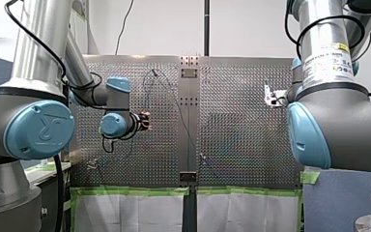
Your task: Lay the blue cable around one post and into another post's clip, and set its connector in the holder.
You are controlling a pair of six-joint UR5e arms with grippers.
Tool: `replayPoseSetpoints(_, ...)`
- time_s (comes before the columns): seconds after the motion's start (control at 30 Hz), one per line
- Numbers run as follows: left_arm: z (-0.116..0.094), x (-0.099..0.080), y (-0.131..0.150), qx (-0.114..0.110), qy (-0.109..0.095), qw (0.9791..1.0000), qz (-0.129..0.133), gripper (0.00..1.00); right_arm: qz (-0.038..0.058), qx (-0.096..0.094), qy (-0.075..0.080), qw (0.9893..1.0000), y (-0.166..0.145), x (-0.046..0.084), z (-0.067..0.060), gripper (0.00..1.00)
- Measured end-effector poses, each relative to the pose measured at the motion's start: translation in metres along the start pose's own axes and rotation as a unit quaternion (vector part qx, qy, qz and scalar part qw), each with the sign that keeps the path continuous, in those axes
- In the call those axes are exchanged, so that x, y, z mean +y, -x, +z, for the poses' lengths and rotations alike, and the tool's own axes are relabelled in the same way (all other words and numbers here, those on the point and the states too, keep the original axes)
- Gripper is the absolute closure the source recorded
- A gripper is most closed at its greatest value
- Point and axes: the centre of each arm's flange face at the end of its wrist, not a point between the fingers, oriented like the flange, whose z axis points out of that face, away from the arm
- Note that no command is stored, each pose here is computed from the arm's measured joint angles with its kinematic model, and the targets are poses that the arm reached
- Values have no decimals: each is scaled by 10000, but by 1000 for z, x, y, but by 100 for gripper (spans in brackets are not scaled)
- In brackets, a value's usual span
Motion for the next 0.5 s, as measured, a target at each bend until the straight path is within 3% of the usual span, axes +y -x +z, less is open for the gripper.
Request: replayPoseSetpoints(0.5,1,3,0,-1,33,10000,-10,0,11,-84,103,9999,3,-12,-17,0)
